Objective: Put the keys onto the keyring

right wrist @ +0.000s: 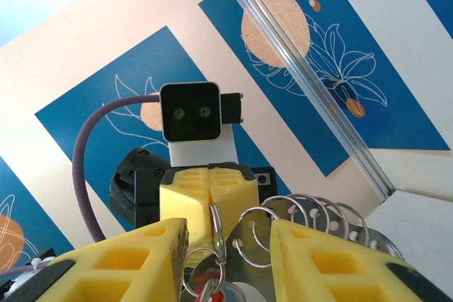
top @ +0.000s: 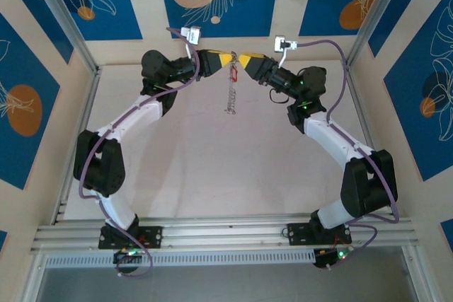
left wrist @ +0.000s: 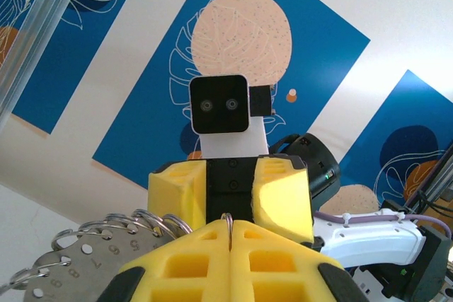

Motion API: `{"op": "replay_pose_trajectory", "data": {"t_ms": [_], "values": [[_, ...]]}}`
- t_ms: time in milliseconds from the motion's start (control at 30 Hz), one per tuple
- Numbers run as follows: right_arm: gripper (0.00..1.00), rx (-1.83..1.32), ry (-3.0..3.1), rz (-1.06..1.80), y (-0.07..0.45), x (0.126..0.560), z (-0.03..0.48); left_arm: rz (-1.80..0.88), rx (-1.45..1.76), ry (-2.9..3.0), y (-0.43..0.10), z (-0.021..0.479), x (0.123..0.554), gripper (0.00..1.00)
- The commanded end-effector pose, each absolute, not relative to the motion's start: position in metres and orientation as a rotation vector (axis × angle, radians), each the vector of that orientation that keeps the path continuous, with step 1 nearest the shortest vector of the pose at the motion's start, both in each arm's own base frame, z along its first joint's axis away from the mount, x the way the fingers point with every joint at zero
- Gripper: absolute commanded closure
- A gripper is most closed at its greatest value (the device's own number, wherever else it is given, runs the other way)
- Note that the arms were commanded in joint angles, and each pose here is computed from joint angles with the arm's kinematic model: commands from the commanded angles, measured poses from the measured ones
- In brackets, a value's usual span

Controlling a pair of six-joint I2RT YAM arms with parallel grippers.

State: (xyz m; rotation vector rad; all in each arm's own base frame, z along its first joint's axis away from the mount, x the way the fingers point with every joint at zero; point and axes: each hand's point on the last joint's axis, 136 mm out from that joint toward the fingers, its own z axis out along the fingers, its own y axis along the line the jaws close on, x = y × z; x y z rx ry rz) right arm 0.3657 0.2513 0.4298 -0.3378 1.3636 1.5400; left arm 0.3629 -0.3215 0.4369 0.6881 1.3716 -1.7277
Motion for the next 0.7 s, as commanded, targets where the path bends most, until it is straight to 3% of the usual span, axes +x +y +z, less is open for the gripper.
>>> {"op": "replay_pose_trajectory", "data": {"t_ms": [0,500,667], "values": [[0.63,-0.378,1.295,1.517,0.252,0.356,0.447,-1.719,0.735,1.306,-0.321,0.452,0.35,1.0],[0.71,-0.406,1.304,1.545,0.266,0.36,0.445,-1.722,0.741,1.301,-0.321,0.454,0.347,1.0],[0.8,-0.416,1.308,1.554,0.269,0.36,0.444,-1.722,0.74,1.3,-0.321,0.455,0.347,1.0]]}}
